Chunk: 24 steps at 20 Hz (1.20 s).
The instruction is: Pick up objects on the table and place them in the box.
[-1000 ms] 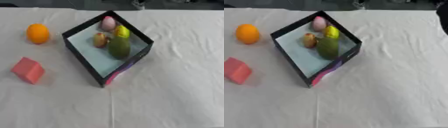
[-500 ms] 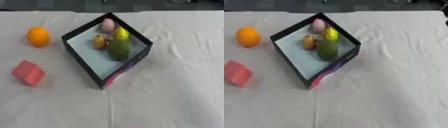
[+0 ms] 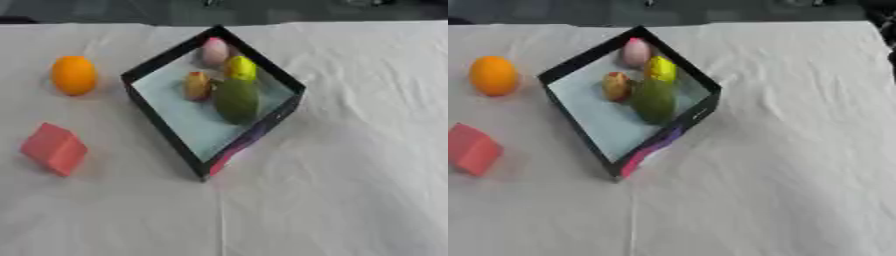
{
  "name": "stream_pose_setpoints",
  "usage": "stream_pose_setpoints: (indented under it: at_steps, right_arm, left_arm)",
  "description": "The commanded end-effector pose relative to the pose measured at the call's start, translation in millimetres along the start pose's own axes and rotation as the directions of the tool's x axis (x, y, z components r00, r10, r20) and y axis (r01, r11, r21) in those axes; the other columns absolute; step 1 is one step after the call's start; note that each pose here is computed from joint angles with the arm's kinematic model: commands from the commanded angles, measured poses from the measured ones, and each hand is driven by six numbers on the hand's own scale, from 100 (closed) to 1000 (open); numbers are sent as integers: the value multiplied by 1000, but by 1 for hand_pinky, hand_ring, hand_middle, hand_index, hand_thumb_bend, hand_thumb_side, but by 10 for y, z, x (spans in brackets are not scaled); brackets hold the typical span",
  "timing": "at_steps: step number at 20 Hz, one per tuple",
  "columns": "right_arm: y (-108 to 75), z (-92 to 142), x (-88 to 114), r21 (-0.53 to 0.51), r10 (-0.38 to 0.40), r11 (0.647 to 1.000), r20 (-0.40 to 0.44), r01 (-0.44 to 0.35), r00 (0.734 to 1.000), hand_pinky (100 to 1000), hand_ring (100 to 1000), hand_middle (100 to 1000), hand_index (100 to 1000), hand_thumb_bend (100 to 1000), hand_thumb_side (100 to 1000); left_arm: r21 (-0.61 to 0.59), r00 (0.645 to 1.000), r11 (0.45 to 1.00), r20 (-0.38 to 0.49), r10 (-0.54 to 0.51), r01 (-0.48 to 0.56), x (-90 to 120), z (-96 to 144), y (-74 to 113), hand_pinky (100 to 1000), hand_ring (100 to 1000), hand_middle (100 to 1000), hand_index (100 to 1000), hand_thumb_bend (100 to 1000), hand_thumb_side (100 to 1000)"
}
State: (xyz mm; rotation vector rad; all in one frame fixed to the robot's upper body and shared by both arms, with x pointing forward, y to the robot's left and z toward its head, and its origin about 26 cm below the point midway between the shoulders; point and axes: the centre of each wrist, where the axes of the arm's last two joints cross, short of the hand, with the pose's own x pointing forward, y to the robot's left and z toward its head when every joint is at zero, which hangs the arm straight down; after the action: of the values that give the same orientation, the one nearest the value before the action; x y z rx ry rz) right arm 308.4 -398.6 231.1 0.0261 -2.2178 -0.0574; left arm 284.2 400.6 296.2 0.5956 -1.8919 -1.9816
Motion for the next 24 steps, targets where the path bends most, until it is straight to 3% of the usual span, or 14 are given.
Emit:
stream_pose_setpoints:
  at_steps: [1, 6, 15, 21, 24]
  right_arm:
    - [-36, -59, 68, 3, 26, 1000, 7, -26, 1000, 925, 725, 715, 866, 100, 604]
    - [-42, -79, 23, 2, 26, 1000, -12, -26, 1000, 926, 722, 713, 865, 100, 604]
    - [-39, -87, -45, 7, 24, 1000, -49, -23, 999, 927, 717, 709, 862, 100, 609]
    - [-42, -84, -66, 7, 22, 1000, -64, -22, 998, 927, 714, 706, 861, 100, 611]
    - [-41, -81, -79, 7, 21, 1000, -73, -20, 997, 928, 713, 705, 861, 100, 612]
  left_arm:
    - [-216, 987, 967, 109, -114, 136, -79, 47, 79, 969, 907, 838, 871, 257, 373]
    - [-225, 992, 968, 88, -95, 112, -225, 84, -15, 970, 908, 837, 879, 228, 357]
    - [-297, 979, 944, 179, -93, 144, -187, -147, -66, 967, 904, 814, 867, 256, 322]
    - [-320, 971, 937, 231, -64, 138, -170, -300, -86, 974, 905, 815, 870, 177, 411]
    - [-309, 965, 943, 259, -41, 123, -145, -353, -89, 978, 907, 815, 872, 146, 398]
